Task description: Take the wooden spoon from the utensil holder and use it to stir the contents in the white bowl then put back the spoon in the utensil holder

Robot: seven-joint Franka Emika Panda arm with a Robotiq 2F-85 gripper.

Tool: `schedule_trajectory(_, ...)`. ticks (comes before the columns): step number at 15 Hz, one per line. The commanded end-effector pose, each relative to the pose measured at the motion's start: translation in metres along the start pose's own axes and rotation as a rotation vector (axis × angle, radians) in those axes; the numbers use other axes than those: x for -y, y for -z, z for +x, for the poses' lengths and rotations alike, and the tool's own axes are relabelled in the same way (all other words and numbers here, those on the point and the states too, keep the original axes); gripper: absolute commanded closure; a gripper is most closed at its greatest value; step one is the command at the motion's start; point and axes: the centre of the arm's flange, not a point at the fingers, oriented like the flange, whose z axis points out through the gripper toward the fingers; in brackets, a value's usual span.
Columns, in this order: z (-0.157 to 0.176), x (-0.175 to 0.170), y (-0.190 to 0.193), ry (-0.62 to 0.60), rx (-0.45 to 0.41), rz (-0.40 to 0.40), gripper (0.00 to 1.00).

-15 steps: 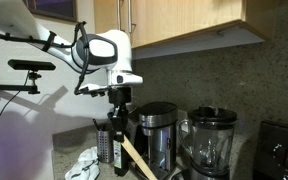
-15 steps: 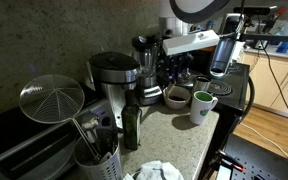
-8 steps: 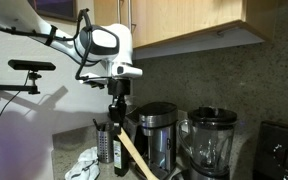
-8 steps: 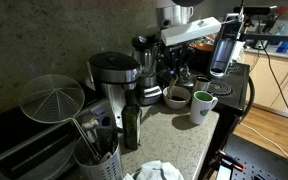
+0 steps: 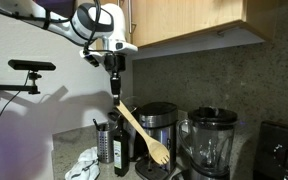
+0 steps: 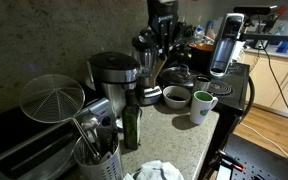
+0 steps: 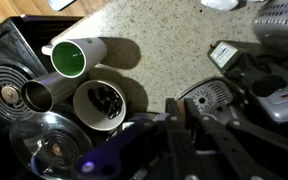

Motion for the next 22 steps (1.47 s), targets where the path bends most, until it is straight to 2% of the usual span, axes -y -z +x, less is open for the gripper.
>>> schedule_trajectory(1,-0.009,0.03,0.057,0.175,0.057,0.033,0.97)
schedule_trajectory(4,-0.025,0.048,0.099,0.293,0.097,0.01,0.97)
schedule_trajectory(7,-0.038,0.055,0.132,0.346,0.133,-0.035,0.97)
schedule_trajectory(13,-0.053,0.069,0.172,0.488,0.266,-0.05,0.97)
schedule_trajectory(18,-0.064,0.081,0.201,0.63,0.324,0.039,0.97)
schedule_trajectory(22,-0.051,0.08,0.208,0.693,0.344,0.178,0.97)
